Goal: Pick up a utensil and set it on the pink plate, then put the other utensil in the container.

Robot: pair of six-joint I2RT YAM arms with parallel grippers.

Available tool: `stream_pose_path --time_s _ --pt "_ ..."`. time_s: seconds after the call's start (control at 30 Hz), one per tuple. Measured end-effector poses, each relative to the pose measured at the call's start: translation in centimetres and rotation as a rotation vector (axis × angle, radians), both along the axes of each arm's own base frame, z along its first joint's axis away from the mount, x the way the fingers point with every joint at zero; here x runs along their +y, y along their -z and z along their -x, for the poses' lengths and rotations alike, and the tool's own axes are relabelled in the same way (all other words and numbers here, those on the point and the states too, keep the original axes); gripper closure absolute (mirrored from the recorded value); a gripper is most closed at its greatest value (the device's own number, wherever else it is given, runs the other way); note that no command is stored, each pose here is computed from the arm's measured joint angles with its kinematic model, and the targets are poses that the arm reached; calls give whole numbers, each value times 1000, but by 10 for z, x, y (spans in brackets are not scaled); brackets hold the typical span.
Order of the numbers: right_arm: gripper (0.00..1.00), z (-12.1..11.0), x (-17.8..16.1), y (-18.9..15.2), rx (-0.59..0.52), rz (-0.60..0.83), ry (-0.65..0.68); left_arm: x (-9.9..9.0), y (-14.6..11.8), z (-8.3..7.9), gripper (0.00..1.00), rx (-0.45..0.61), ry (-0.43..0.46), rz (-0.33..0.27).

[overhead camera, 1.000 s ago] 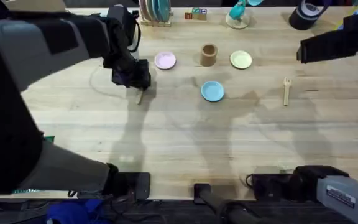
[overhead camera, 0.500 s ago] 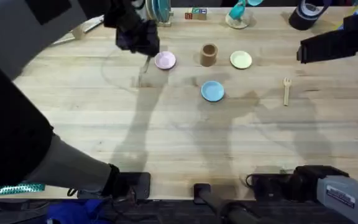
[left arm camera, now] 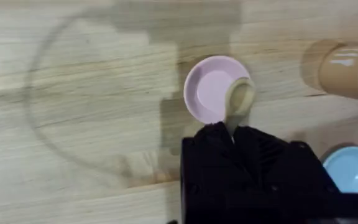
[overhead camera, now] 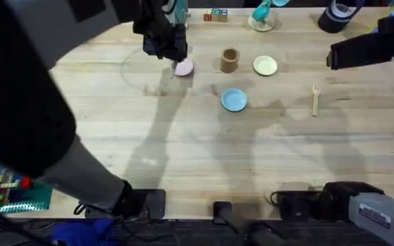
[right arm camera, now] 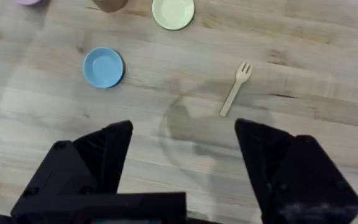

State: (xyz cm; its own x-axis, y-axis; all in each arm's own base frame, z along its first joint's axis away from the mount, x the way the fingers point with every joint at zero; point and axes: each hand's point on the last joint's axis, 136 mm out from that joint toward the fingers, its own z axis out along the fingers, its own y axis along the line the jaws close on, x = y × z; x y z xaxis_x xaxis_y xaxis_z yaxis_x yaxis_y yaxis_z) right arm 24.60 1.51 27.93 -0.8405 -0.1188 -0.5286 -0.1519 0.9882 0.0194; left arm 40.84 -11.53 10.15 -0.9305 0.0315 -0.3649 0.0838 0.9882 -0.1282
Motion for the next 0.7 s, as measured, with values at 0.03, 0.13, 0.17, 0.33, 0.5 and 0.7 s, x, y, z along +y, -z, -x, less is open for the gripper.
stream_pose_path --time_s 0.03,0.13,0.17,0.33,0.5,0.7 --pt "3 0 0 0 0 0 0 0 5 0 961 11 -2 -1" --pt "3 0 0 0 0 0 0 -2 21 -2 961 47 -5 -7" --pt "3 0 0 0 0 0 0 -3 24 -3 961 53 -5 -8" --pt "3 0 0 0 0 0 0 -7 28 -17 961 59 -7 -7" --pt "4 0 0 0 0 0 0 -10 31 -27 961 72 -7 -10" --pt "4 0 0 0 0 0 0 -9 39 -24 961 104 -7 -19"
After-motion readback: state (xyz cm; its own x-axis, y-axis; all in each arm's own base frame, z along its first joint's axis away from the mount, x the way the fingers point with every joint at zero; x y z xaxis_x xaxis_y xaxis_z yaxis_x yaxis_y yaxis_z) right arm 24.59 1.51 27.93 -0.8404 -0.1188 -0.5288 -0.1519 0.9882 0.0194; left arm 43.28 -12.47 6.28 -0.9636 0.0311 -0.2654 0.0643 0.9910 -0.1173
